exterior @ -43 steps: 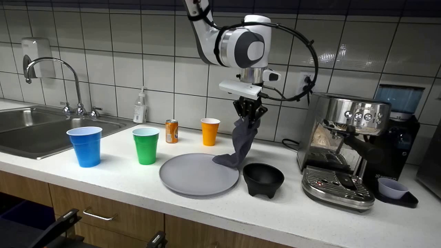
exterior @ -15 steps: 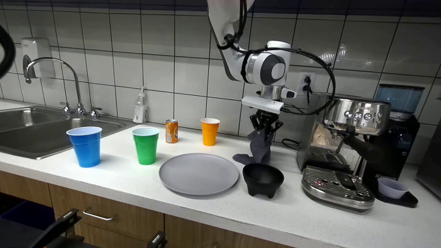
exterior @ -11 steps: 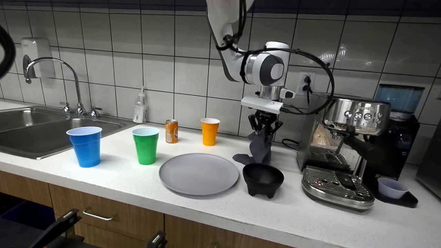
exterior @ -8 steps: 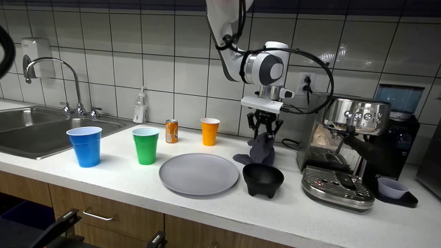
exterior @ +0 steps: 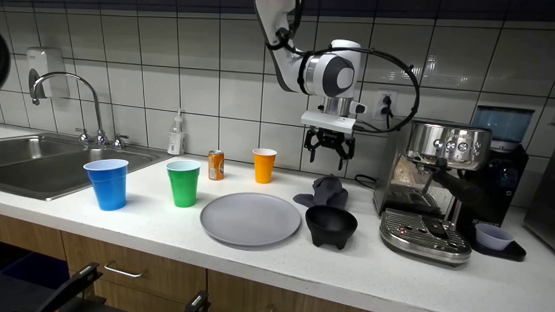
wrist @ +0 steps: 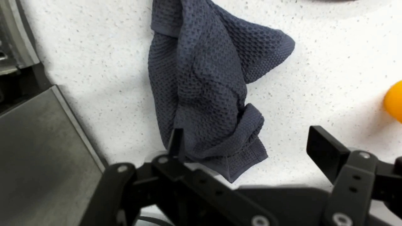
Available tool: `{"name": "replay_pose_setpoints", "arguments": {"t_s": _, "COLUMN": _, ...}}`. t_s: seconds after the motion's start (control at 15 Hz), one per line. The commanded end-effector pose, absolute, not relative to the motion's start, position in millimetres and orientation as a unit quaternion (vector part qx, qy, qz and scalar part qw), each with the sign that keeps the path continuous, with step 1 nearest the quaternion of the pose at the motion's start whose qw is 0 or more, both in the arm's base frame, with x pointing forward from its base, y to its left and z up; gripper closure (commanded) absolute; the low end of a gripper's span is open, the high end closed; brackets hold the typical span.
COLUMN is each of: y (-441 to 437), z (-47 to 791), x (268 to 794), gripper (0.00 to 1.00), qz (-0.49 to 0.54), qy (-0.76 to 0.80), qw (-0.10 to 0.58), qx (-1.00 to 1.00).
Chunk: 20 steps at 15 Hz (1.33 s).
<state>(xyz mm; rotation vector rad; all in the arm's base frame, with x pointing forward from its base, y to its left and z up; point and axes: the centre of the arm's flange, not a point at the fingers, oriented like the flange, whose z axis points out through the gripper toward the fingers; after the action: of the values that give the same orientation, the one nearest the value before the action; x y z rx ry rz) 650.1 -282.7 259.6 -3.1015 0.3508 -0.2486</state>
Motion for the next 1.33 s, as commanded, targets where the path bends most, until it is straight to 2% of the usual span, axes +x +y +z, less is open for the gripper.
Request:
{"name": "replay_pose_setpoints", "arguments": {"t_s": 0.0, "y": -264, "z": 279, "x": 615, "gripper": 0.00, "qz": -0.085, "qy": 0.082, "qw": 0.016, "qx": -0.993}}
{"name": "replay_pose_setpoints", "arguments": {"t_s": 0.27, "y": -247, "z": 286, "x": 588, "gripper": 0.00, "qz": -0.067, "qy": 0.056, "qw": 0.019, "qx": -0.996}}
{"name": "replay_pose_setpoints", "arguments": {"t_s": 0.33, "y": -261, "z": 272, "x": 620, "gripper": 0.00, "qz": -0.068, "qy": 0.076, "qw": 0.015, "qx": -0.995}}
{"name": "replay_pose_setpoints", "arguments": {"t_s": 1.0, "y": -248, "z": 275, "x": 599, "gripper": 0.00, "qz": -0.062, "qy": 0.064, "qw": 0.020, "qx": -0.996}}
{"name": "replay_pose_setpoints", "arguments": {"t_s": 1.27, "y": -224, "z": 274, "x": 602, "gripper": 0.00, "qz": -0.104, "qy": 0.051, "qw": -0.003, "qx": -0.993}}
